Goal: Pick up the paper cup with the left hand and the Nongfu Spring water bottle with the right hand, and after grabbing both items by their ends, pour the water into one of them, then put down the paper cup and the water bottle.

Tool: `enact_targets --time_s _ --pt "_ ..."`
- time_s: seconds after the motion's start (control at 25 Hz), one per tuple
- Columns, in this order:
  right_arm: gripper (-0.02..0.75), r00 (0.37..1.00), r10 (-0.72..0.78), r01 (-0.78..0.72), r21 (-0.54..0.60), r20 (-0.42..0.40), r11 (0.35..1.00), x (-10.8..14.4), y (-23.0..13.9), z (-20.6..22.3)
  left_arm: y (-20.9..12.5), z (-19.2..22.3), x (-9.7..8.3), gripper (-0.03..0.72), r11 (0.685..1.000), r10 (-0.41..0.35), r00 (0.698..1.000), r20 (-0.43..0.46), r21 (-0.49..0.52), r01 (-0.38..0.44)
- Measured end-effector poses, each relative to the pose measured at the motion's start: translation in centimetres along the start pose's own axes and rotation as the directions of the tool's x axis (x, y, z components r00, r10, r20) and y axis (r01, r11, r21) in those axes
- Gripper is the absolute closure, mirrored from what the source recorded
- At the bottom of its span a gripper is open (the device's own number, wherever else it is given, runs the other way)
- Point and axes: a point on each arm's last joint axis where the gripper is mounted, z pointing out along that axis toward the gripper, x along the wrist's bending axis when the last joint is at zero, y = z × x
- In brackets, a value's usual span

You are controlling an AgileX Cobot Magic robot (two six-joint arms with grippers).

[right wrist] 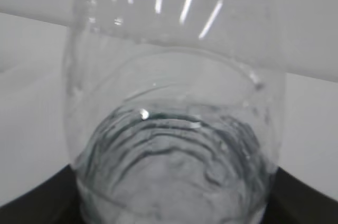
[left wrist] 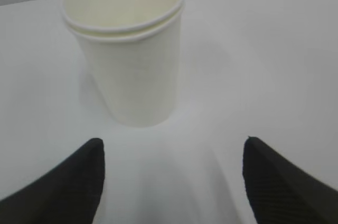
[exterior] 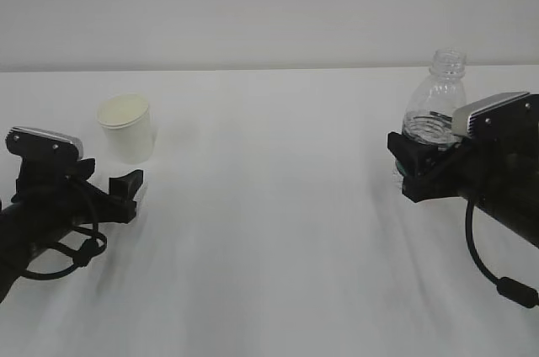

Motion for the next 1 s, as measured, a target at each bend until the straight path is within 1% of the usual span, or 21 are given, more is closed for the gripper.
enact_targets --time_s 0.52,0.68,0.76,0.88,1.0 --pt "0.265 1.000 -0.004 0.004 -0.004 -0.006 1.000 0.1 0.1 0.0 -0.6 4.1 0.0 0.101 0.999 -0.019 1.000 -0.007 -0.039 0.019" --pt "0.265 1.000 -0.004 0.004 -0.004 -0.006 1.000 0.1 0.1 0.0 -0.5 4.9 0.9 0.101 0.998 -0.030 0.999 -0.028 -0.052 0.029" --pt "0.265 1.000 -0.004 0.004 -0.004 -0.006 1.000 0.1 0.1 0.0 -0.1 5.3 1.5 0.101 0.997 -0.042 0.998 -0.039 -0.073 0.039" --pt "0.265 1.000 -0.004 0.004 -0.004 -0.006 1.000 0.1 0.1 0.0 0.8 6.1 2.4 0.100 0.993 -0.040 0.998 -0.045 -0.112 0.035" --pt "0.265 1.000 -0.004 0.004 -0.004 -0.006 1.000 0.1 0.1 0.0 1.4 6.7 2.6 0.100 0.990 -0.033 0.999 -0.037 -0.139 0.027"
